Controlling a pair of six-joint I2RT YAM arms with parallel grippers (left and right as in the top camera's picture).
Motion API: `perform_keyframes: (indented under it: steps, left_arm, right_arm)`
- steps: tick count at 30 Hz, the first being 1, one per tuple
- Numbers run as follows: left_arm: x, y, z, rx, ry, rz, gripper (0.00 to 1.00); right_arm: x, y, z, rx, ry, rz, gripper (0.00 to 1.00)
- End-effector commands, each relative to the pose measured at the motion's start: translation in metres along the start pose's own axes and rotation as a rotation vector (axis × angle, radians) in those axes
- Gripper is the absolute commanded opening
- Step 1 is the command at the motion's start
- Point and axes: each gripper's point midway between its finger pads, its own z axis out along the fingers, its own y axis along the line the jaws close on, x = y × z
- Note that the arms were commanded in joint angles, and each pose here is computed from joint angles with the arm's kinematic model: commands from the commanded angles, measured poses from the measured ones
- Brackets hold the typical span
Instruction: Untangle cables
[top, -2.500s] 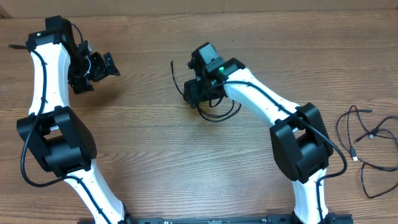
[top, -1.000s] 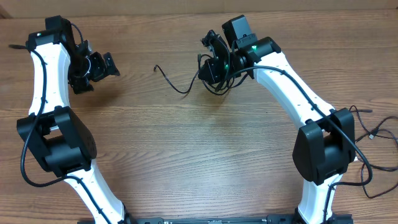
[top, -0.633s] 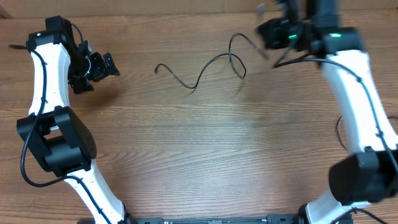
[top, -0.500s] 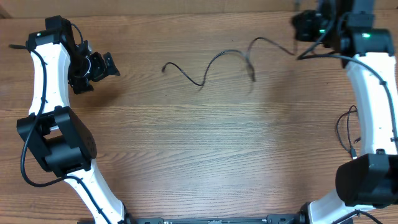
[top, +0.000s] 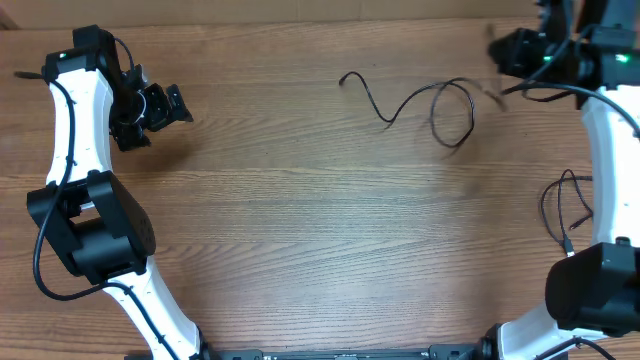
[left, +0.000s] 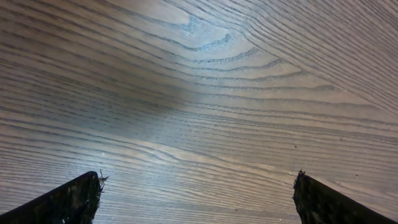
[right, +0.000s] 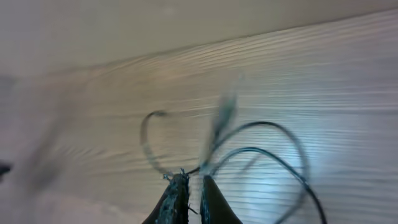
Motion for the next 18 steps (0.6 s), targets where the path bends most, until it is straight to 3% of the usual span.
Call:
perform_keyframes:
  steps: [1, 7, 9, 10, 12, 18]
  left_arm:
    - [-0.003, -0.003, -0.005, -0.002, -0.017, 0.029, 1.00]
    - [-0.003, -0.003, -0.005, -0.002, -0.017, 0.029, 1.00]
    - [-0.003, -0.003, -0.005, -0.002, -0.017, 0.029, 1.00]
    - [-0.003, -0.003, -0.005, -0.002, -0.017, 0.029, 1.00]
    - [-0.003, -0.003, -0.005, -0.002, -0.017, 0.029, 1.00]
    - [-0.003, -0.003, -0.005, -0.002, -0.017, 0.029, 0.99]
  right_arm:
    - [0.015, 0.042, 0.019, -0.093, 0.056, -0.077, 0.08]
    - [0.048, 0.057, 0.064, -0.025, 0.148, -0.139, 0.09]
    - [0.055, 0.062, 0.077, -0.037, 0.157, -0.154, 0.24]
    - [0.058, 0.063, 0.088, -0.033, 0.160, -0.165, 0.40]
    - [0.061, 0.060, 0.101, -0.023, 0.166, -0.172, 0.52]
    - [0.094, 0.045, 0.147, -0.046, 0.271, -0.134, 0.60]
